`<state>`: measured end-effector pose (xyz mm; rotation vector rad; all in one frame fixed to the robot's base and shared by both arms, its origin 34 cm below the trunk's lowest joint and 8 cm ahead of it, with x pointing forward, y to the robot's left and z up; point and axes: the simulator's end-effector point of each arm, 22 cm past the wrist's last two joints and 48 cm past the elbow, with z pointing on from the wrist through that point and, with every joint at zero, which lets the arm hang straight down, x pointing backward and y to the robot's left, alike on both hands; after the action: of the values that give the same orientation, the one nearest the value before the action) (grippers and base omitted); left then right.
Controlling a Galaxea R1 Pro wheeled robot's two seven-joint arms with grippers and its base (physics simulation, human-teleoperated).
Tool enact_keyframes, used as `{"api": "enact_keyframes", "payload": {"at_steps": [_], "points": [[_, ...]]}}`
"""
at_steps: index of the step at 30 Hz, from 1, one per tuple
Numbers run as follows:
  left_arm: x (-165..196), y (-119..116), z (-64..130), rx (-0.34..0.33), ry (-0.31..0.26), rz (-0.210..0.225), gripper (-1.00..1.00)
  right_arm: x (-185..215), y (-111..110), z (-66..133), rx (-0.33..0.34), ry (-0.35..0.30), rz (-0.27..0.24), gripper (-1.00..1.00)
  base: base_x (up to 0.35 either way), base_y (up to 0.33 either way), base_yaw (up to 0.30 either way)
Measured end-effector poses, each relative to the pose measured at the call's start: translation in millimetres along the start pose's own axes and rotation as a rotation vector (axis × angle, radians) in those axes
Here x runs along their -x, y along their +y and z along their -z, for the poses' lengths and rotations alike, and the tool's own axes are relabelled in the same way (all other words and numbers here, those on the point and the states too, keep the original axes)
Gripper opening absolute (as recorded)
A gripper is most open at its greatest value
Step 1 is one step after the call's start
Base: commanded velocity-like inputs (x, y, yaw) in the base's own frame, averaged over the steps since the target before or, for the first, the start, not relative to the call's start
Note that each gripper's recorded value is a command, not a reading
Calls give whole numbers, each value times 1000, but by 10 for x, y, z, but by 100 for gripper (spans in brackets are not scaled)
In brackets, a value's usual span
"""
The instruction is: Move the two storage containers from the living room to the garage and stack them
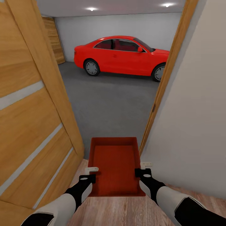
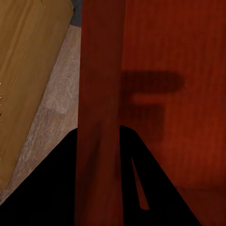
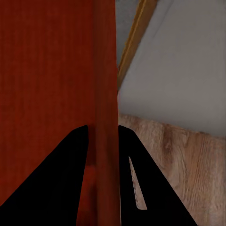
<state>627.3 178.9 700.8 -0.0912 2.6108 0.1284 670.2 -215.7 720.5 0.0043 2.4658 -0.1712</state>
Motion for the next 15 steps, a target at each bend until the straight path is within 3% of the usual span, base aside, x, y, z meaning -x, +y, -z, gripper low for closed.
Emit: {"api": "enact_keyframes", "payload": {"at_steps": [15], "points": [[-4,-1,2,1,1,-1,-100,-7,-1,1,0,1,-1,-100,184,273,-2]]}}
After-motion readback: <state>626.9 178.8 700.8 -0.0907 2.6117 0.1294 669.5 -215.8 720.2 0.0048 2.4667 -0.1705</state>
